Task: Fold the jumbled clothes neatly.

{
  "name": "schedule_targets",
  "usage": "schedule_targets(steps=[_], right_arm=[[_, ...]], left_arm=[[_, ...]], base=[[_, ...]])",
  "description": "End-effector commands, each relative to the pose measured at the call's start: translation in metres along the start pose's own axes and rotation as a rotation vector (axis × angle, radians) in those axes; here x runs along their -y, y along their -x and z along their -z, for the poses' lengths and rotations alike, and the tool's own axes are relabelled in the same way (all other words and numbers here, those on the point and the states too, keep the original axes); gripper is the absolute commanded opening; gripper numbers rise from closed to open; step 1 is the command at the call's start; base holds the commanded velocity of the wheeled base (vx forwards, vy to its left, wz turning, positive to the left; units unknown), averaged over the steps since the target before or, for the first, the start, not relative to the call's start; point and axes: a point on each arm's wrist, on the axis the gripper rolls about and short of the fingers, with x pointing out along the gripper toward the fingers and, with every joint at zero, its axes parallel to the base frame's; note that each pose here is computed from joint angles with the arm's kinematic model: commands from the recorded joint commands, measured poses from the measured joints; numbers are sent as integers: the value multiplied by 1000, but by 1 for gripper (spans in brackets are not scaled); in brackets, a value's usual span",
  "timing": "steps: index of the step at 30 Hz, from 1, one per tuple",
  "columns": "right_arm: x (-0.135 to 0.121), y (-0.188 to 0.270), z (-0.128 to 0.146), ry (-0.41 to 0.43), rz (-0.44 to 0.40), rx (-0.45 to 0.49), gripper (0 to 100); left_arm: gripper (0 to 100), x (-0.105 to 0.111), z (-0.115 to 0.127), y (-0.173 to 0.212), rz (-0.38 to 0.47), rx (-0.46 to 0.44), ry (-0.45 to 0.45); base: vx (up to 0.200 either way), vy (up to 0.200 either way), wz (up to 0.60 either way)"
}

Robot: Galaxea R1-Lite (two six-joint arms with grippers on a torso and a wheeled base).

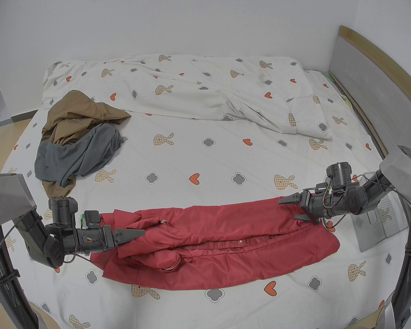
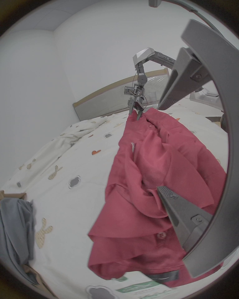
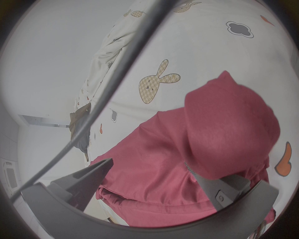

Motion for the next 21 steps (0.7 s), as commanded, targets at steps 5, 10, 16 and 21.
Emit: schedule_targets(steps=[5,10,16,21], right_arm=[[-6,10,4,3,-2,2,100],[-8,14,5,6,-6,6,100],[-7,20,14,4,-2,-10,100],[-5,18,15,0,3,-17,100]], left_arm=[[100,-3,20,2,-16,-50,58],[100,13,12,12,4,0,-5],[100,41,-10,51,1,154,-120],[100,31,-17,59,-33,193,-114]], base=[[0,0,0],[0,0,0],[0,0,0],[0,0,0]])
